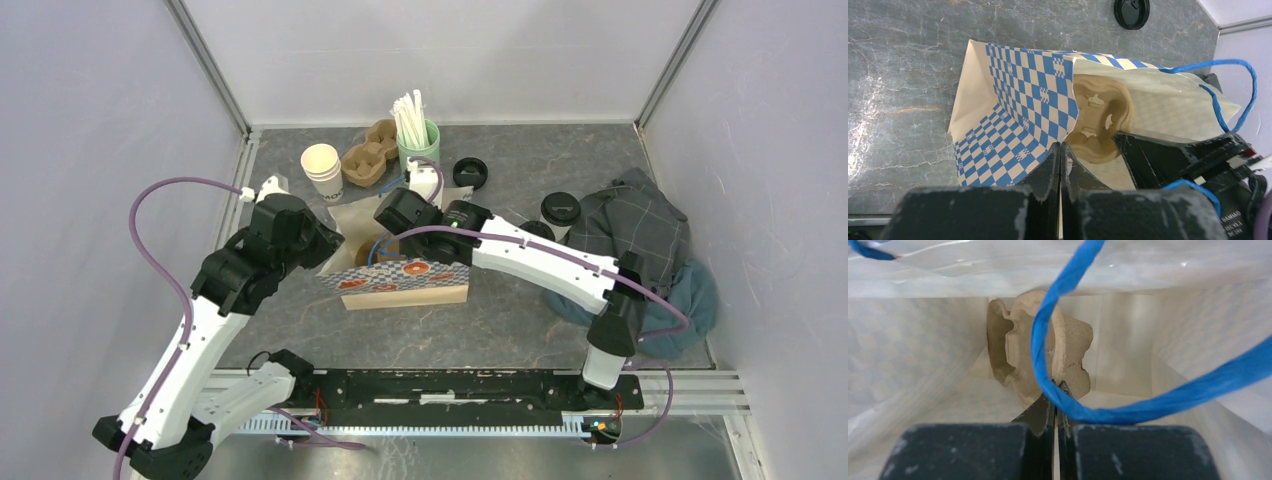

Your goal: Pack the takeout coffee

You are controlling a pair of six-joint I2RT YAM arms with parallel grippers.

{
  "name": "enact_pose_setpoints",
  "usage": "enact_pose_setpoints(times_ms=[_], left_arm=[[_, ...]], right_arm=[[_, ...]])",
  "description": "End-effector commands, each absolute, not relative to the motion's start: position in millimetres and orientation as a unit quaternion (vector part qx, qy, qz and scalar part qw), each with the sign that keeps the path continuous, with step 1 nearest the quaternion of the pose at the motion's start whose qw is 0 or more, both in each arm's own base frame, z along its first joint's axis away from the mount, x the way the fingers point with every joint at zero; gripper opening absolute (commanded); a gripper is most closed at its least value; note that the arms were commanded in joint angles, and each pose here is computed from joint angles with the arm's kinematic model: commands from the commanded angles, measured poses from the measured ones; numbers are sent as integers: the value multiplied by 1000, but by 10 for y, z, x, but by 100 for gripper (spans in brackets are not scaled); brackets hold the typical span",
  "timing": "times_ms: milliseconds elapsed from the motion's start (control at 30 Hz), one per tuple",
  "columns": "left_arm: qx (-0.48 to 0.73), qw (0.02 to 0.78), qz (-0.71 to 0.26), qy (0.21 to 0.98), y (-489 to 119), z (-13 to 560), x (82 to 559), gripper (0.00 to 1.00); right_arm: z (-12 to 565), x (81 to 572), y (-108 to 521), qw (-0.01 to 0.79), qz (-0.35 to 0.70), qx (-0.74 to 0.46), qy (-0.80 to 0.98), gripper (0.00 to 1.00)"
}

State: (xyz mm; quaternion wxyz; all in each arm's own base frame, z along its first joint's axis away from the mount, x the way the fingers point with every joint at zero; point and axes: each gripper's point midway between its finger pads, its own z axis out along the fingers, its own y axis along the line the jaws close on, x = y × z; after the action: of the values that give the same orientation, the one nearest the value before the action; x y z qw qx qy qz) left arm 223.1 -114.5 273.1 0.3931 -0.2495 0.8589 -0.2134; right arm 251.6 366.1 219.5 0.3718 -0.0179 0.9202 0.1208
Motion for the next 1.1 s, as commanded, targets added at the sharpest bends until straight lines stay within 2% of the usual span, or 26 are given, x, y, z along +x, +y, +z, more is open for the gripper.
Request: enact_pose_setpoints(times_ms=[0, 167, 233, 267, 367, 500, 667, 933, 1067], left_arm=[[-264, 394, -236, 848, -1175, 2778, 2216, 2], [-263, 400, -234, 846, -1146, 2776, 2197, 2], [-264, 404, -230, 845, -1119, 2782, 2194, 2], [-264, 406, -229, 845, -1109, 2784, 2192, 2], [-266, 410, -220, 844, -1070, 2766, 2191, 2], [-264, 418, -201, 846, -996, 2743, 2188, 2], [-250, 429, -177, 850, -922, 2762, 2193, 2], [-213, 427, -174, 861, -966, 2821, 2194, 2], [-190, 434, -180, 862, -999, 2924, 2197, 3]], right_arm=[[2181, 2592, 3837, 384, 140, -24, 912, 0], [2005, 2565, 3865, 370, 135, -36, 919, 0], [1973, 2579, 3836, 368, 130, -39, 920, 4], [1972, 2583, 3812, 368, 127, -41, 920, 7], [2032, 2558, 3672, 362, 112, -45, 925, 29], [2389, 2401, 3517, 352, 131, -73, 924, 55], [2800, 2216, 3285, 360, 167, -103, 912, 65], [3521, 2174, 3111, 421, 213, -160, 867, 81], [3806, 2136, 2707, 457, 173, -201, 849, 88]])
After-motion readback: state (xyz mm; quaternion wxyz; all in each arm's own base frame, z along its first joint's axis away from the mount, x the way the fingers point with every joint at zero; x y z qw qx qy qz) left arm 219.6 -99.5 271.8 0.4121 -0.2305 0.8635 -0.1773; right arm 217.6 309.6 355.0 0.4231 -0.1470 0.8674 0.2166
